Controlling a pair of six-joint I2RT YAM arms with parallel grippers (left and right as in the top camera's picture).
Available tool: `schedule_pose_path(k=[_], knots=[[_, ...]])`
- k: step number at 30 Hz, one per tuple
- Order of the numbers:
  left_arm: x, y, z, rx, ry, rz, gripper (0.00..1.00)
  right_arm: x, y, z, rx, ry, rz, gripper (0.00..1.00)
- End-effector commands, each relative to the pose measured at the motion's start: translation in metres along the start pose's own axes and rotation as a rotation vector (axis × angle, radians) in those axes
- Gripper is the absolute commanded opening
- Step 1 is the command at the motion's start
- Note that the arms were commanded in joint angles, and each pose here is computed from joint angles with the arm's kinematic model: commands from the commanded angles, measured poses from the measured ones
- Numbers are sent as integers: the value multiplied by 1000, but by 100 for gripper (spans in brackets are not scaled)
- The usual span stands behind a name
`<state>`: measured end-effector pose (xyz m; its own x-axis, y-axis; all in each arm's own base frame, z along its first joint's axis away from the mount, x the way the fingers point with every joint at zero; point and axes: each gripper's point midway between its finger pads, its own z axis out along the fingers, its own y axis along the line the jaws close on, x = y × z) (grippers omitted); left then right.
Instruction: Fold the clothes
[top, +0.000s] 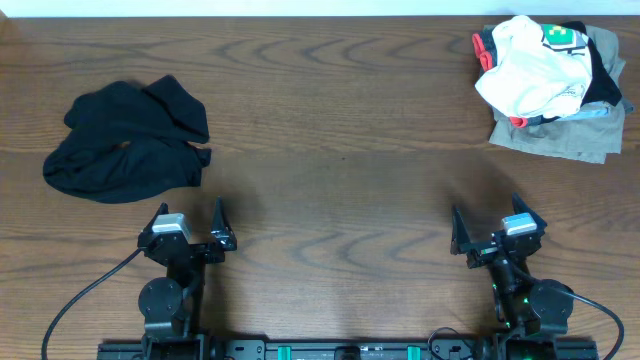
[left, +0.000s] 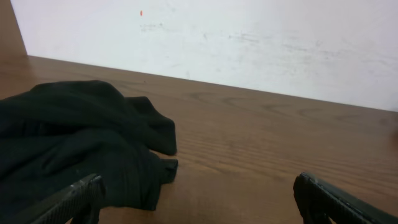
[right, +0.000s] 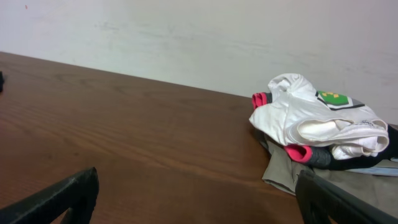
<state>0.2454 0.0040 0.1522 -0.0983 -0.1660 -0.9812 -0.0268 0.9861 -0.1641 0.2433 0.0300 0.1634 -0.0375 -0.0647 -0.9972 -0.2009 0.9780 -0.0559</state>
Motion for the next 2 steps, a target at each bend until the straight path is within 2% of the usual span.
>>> schedule_pose_path(k=[1, 2], knots=[[14, 0, 0, 4, 48, 9, 98, 1, -2, 0, 10, 1, 5, 99], [14, 0, 0, 4, 48, 9, 98, 1, -2, 0, 10, 1, 5, 99]])
